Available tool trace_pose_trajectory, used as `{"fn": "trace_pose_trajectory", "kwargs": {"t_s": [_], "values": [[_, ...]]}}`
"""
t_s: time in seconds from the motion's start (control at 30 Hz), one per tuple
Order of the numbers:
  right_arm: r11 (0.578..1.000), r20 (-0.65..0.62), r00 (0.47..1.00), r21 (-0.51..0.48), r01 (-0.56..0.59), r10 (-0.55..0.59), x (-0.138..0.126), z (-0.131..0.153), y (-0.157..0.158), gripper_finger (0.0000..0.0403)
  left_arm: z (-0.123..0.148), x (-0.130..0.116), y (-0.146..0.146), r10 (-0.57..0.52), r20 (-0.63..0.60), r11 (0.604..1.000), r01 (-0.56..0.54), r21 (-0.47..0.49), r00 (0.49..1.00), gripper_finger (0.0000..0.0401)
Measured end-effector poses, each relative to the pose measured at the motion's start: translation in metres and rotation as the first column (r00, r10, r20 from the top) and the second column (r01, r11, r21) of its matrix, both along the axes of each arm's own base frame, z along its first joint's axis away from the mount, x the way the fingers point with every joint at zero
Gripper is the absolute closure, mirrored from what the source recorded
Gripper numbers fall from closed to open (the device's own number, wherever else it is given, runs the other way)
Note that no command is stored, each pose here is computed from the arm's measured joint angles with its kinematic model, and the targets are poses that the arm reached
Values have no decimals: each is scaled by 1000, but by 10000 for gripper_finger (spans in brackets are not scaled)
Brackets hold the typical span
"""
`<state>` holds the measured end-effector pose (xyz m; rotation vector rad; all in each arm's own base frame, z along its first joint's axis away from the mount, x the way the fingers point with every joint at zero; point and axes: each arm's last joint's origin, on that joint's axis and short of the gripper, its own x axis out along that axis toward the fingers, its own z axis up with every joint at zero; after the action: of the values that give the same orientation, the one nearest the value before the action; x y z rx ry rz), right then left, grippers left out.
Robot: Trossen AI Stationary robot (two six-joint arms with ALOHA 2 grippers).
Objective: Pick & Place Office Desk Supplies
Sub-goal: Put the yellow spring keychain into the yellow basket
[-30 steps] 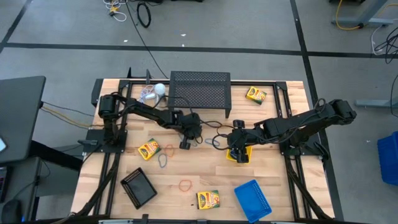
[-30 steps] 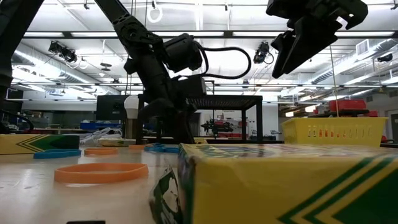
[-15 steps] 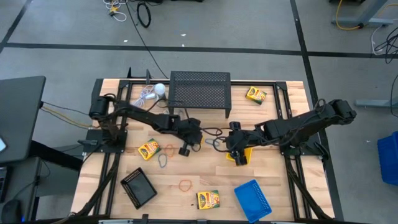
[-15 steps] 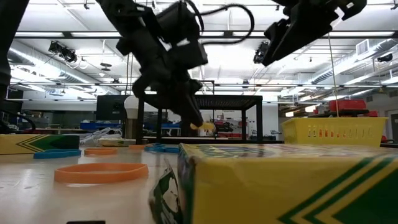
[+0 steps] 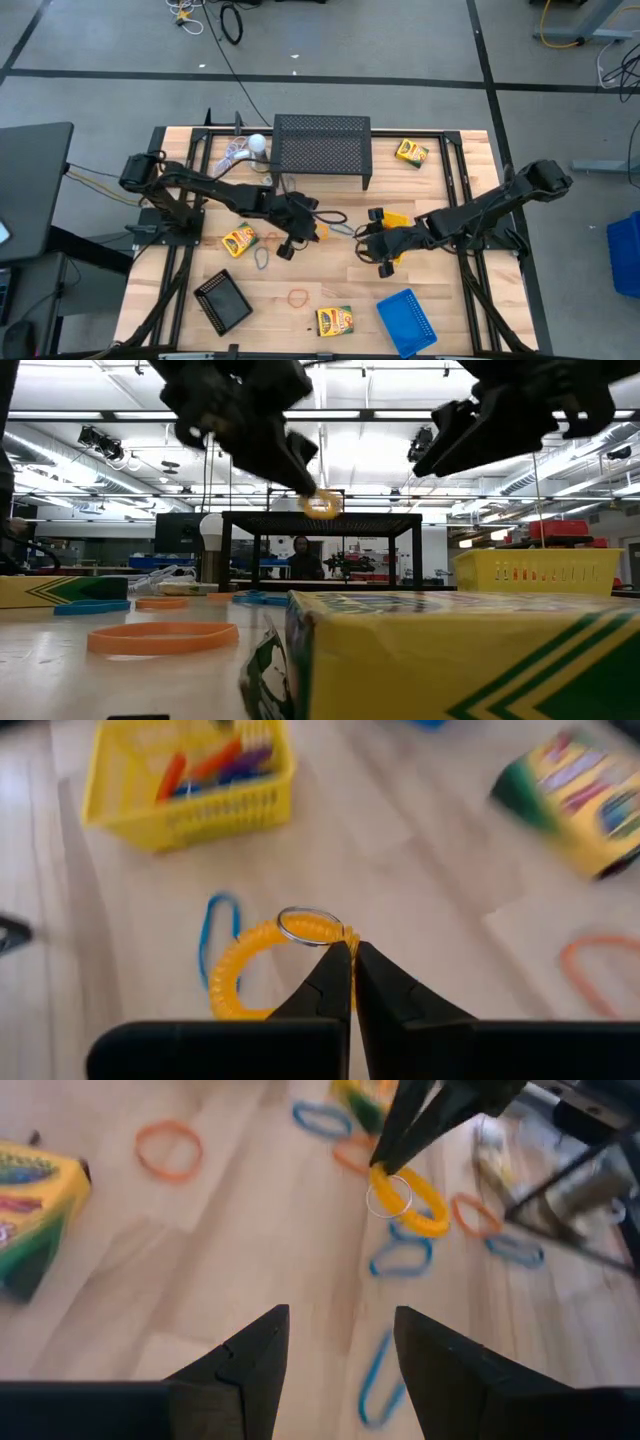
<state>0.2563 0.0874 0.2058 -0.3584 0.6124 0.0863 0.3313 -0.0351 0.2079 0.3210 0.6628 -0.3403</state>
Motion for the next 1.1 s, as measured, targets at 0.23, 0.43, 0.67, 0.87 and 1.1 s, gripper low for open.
{"fn": "trace_pose_trajectory", "kwargs": {"t_s": [0.23,0.43,0.67,0.87,1.1], "values": [[998,245,967,-37,-56,64,-4,-11,-2,211,11,-22,-5,-58,242,984,96,-149,968,396],[997,337,940,-67,-37,58,0,-6,-11,211,-1,-40,-5,-71,374,955,171,-242,925,396],[999,388,921,-39,-20,34,7,-3,-24,210,-9,-50,-7,-146,454,924,285,-255,879,396],[999,381,924,33,-39,24,28,-6,-26,196,-10,-51,-5,-143,452,926,281,-254,880,396],[996,362,929,13,-85,74,56,-10,-19,154,-11,-50,-4,-141,455,929,276,-245,879,396]]}}
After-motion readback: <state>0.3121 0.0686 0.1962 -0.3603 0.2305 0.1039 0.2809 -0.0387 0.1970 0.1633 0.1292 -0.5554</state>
